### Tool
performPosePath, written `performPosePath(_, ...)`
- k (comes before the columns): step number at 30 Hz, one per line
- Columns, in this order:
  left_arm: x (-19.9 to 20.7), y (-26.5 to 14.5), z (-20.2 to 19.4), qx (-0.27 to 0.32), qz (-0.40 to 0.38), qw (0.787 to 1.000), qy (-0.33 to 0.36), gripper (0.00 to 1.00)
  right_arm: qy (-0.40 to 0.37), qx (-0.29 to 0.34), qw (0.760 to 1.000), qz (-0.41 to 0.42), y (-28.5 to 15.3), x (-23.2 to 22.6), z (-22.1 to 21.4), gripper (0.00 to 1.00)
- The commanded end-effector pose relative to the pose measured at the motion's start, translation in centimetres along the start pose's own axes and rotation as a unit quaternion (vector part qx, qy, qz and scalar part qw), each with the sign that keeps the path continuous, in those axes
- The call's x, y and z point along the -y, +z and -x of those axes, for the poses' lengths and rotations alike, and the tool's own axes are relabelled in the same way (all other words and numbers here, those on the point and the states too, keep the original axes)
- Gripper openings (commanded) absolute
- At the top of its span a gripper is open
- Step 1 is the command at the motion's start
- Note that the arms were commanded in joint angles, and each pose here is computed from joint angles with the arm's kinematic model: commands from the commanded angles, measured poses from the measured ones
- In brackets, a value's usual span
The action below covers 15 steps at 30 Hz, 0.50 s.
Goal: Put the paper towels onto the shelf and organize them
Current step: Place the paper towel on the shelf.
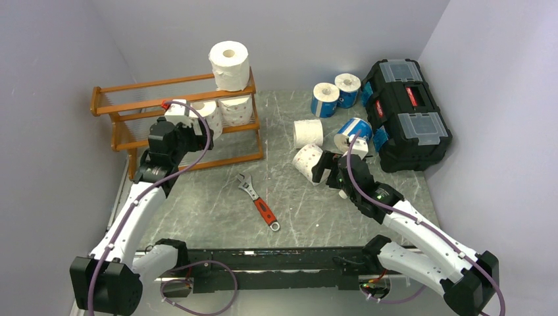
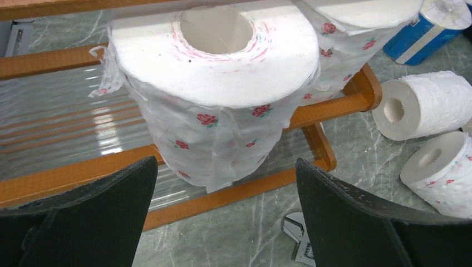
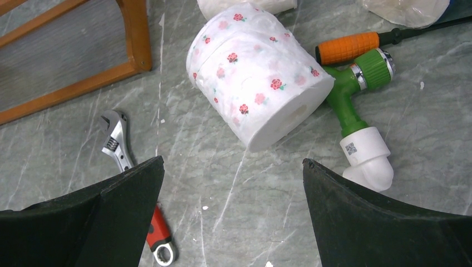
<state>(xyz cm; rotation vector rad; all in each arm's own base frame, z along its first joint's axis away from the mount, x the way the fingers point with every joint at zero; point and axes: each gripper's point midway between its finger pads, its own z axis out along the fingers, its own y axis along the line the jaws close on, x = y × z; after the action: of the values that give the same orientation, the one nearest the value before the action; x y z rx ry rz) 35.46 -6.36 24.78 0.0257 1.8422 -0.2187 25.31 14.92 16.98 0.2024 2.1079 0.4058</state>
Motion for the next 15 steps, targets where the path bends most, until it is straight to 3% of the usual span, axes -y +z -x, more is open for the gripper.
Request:
performPosePath(1,0.2,0.1,1.6,0.020,0.001,1.000,0.002,0.99,0.002,0.020,1.000,0.003,-0.1,0.0,0.9,0.97)
performPosePath(15,-1.5,2.0,1.2,0.016,0.052,0.998,-0.013,0.95,0.004,0.021,1.000,0.001,-0.2,0.2,0.8,0.97)
